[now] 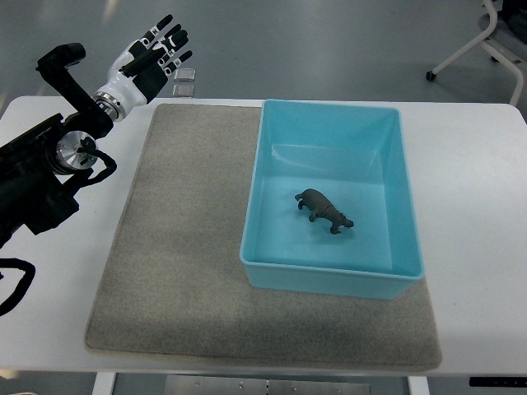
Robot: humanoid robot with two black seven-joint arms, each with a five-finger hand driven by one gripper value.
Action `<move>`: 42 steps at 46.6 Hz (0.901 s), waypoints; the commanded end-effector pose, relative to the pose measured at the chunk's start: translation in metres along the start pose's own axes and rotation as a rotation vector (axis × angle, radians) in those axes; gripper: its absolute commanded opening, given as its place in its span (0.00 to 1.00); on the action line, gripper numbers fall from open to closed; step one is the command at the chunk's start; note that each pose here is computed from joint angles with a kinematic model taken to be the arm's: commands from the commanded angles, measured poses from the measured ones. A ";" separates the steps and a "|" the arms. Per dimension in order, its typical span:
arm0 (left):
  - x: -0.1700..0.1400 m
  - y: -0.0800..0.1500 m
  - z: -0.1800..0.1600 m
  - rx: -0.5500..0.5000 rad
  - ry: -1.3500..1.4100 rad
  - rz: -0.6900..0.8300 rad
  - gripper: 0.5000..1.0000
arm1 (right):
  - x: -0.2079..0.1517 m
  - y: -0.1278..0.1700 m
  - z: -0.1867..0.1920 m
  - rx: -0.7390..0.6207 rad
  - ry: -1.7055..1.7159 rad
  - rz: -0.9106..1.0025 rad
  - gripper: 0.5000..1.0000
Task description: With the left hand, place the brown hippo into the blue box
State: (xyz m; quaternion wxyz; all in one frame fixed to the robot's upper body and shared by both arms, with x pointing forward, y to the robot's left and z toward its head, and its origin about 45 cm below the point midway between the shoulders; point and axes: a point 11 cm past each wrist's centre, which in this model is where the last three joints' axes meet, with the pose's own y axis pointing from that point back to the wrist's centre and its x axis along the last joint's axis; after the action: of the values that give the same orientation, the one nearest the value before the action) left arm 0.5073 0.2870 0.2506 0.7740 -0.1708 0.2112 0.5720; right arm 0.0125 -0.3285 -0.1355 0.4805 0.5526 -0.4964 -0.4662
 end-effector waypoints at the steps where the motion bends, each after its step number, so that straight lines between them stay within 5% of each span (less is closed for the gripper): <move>1: 0.001 0.001 0.000 0.004 -0.011 -0.001 0.99 | 0.000 0.000 0.000 0.000 0.000 0.000 0.87; 42: 0.006 0.004 -0.001 0.003 -0.005 0.013 0.99 | 0.000 0.000 0.000 0.000 0.000 0.000 0.87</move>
State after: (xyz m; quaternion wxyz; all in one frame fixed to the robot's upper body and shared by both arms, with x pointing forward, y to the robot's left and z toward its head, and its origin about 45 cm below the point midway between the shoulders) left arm 0.5059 0.2924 0.2484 0.7709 -0.1693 0.2110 0.5766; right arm 0.0123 -0.3286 -0.1355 0.4806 0.5525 -0.4963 -0.4663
